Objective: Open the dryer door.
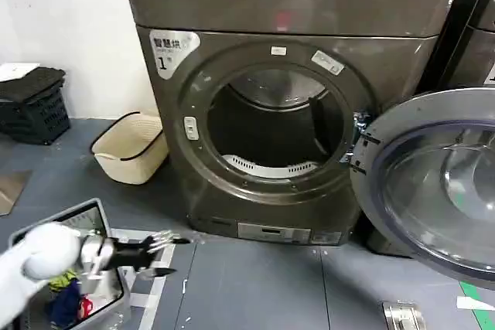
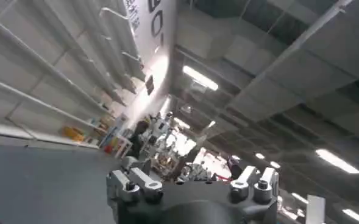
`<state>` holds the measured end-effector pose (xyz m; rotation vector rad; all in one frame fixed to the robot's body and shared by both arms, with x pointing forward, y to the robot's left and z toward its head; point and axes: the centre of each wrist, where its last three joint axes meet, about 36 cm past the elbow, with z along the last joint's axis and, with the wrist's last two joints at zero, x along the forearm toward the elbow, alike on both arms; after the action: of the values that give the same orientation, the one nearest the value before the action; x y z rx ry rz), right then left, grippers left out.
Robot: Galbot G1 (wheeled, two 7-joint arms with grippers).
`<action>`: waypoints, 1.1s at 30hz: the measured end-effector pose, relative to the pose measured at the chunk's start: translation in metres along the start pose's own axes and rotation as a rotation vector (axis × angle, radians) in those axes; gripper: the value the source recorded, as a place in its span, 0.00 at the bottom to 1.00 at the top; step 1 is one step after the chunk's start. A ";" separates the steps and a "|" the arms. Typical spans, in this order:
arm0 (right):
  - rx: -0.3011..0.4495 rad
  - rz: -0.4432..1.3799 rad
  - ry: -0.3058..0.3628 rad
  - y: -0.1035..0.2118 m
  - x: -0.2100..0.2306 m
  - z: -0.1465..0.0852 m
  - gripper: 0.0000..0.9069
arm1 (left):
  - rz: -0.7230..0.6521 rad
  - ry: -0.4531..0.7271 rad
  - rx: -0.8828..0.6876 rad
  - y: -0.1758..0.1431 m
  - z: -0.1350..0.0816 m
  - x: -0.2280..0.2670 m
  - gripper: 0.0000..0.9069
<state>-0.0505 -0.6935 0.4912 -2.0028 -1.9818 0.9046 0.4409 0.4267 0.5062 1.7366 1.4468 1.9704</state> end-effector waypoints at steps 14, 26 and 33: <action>-0.098 -0.057 -0.008 0.030 0.010 0.002 1.00 | 0.415 0.264 -0.434 0.007 0.023 0.064 1.00; -0.174 -0.069 -0.033 0.037 0.015 0.010 1.00 | 0.625 0.428 -0.617 0.014 0.026 0.076 1.00; -0.179 -0.084 -0.033 0.043 0.017 0.010 1.00 | 0.654 0.463 -0.642 0.017 0.027 0.081 1.00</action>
<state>-0.0206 -0.6839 0.4554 -1.9884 -2.2178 0.7714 0.4448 0.4851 0.5707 1.6031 0.1751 2.8628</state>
